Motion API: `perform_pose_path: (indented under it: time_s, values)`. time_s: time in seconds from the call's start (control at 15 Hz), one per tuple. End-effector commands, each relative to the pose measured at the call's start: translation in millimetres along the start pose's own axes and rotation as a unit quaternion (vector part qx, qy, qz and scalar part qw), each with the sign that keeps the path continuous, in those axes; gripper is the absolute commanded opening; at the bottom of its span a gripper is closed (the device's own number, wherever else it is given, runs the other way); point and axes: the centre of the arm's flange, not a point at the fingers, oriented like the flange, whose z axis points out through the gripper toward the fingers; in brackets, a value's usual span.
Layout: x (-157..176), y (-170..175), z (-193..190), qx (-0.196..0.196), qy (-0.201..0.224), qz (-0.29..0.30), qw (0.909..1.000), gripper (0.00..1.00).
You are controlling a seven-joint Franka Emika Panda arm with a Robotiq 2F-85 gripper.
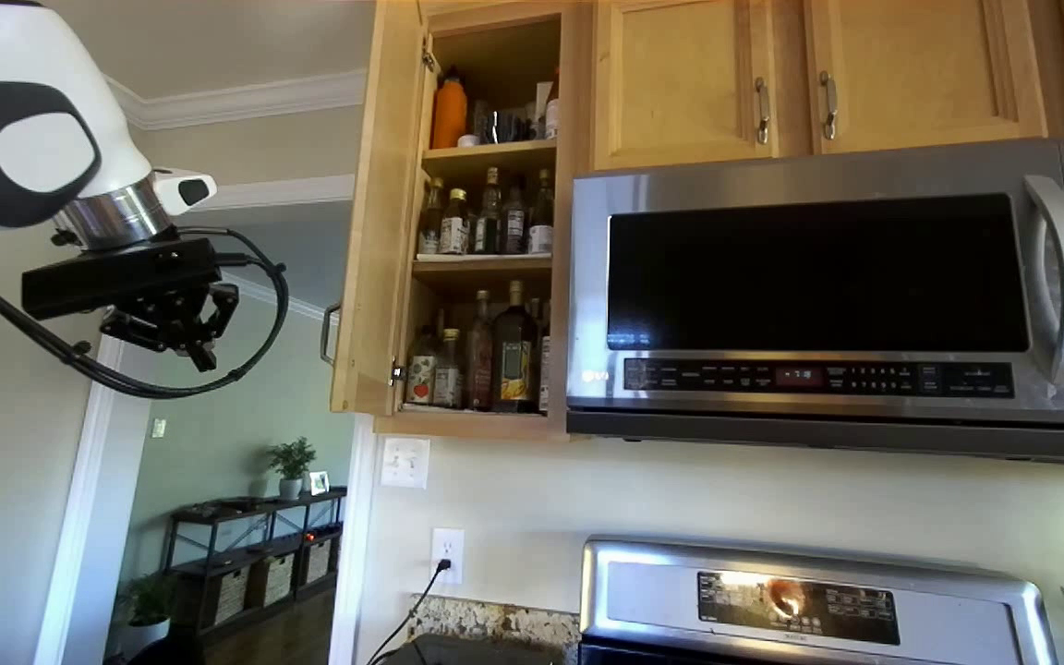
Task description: Close the cupboard
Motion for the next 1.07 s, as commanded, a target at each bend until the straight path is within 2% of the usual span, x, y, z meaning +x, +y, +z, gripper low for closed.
perform_pose_path:
  time_s: [0.0, 0.4, 1.0]
  values:
    - [18.8, 1.4, 17.0, -0.031, 0.038, 0.004, 0.9988, 0.04]
    - [27.5, 25.6, 28.6, -0.077, 0.07, 0.014, 0.9945, 0.04]
    - [0.7, 77.8, 25.6, -0.143, 0.048, 0.04, 0.9878, 0.04]
